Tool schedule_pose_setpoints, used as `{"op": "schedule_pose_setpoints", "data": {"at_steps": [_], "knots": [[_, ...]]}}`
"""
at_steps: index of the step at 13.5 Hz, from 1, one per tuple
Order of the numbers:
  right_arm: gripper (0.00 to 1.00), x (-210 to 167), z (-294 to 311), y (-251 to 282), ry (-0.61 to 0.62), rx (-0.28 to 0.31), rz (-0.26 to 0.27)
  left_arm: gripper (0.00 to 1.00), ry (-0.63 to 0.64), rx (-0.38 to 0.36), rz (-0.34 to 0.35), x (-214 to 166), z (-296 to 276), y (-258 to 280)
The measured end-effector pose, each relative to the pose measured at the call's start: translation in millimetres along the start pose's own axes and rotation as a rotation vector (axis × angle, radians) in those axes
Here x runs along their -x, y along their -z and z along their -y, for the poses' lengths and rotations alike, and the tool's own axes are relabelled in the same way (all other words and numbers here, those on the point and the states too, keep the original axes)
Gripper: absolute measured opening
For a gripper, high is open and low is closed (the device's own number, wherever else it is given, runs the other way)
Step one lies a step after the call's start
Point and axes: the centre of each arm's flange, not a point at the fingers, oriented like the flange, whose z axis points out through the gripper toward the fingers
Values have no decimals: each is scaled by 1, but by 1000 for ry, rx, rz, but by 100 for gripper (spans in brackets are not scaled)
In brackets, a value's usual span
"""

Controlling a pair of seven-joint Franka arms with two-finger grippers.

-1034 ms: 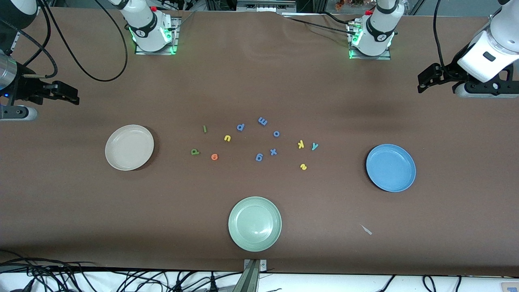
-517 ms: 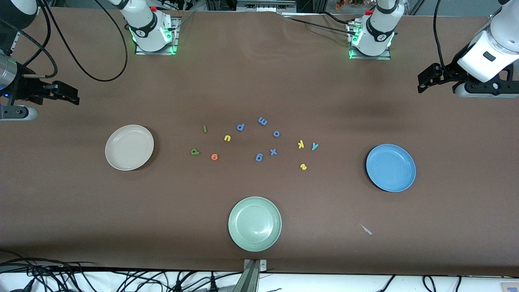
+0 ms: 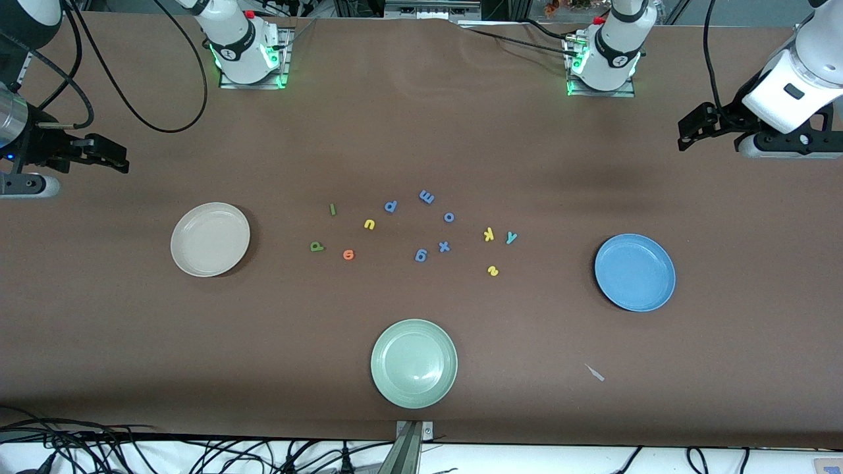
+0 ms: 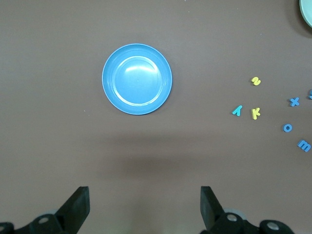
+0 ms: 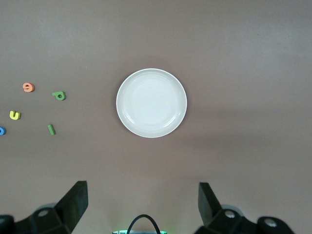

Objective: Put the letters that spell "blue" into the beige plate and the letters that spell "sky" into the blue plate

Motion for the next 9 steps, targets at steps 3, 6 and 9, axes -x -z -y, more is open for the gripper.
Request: {"op": "schedule_pose_setpoints", "data": {"at_steps": [3,6,9], "knots": [[100,0,0,0,0,0,0,100,0,0,0,0,0,0],[100,-1,1,-2,1,-1,3,100,0,0,0,0,0,0],[100,-7,4,-9,7,0,9,100,-1,0,0,0,0,0]]}}
